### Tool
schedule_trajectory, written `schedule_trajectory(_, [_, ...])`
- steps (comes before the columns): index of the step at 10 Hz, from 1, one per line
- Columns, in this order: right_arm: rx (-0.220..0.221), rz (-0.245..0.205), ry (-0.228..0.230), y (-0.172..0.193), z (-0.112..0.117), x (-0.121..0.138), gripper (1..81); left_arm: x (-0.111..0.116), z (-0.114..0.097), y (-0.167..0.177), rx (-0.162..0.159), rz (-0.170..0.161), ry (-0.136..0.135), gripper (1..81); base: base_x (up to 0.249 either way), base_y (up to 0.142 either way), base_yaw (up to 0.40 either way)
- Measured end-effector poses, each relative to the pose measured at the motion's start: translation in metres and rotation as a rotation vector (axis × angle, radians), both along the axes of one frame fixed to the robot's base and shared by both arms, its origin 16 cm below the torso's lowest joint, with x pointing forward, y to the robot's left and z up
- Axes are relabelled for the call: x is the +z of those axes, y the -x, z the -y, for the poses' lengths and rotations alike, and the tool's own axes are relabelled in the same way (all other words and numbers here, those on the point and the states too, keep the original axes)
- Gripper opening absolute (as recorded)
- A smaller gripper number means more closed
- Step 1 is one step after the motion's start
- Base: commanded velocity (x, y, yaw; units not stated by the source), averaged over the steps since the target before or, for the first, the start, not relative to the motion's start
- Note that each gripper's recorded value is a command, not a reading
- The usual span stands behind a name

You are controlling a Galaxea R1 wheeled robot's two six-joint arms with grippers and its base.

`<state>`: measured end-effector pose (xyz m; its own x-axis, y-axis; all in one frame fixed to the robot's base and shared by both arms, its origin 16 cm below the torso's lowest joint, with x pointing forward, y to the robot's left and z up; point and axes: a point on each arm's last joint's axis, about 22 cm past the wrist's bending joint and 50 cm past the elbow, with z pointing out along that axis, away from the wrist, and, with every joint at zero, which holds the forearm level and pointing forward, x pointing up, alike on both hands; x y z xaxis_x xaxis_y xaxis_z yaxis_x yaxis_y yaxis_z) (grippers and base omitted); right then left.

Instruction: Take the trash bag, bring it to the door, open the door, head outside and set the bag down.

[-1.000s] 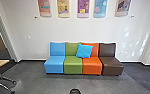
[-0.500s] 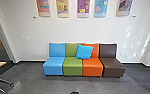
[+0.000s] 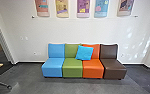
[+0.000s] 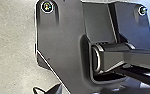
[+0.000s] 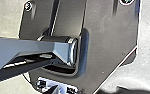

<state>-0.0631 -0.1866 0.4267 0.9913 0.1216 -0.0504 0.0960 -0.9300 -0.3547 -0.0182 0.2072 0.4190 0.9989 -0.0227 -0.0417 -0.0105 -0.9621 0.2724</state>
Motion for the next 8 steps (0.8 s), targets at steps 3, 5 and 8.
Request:
schedule_trajectory(3, [0.000, 0.000, 0.000, -0.0005, 0.0003, 0.0000, 81.1, 0.0000, 0.0003, -0.0017, 0.000, 0.002, 0.000, 81.1, 0.128, 0.000, 0.000])
schedule_trajectory(5, [0.001, 0.000, 0.000, -0.0003, 0.0003, 0.0000, 81.1, 0.0000, 0.0002, -0.0016, 0.000, 0.002, 0.000, 81.1, 0.117, 0.000, 0.000])
schedule_trajectory(8, [0.000, 0.001, 0.000, -0.0002, 0.0003, 0.0000, 81.1, 0.0000, 0.0002, -0.0022, 0.000, 0.003, 0.000, 81.1, 0.113, 0.000, 0.000])
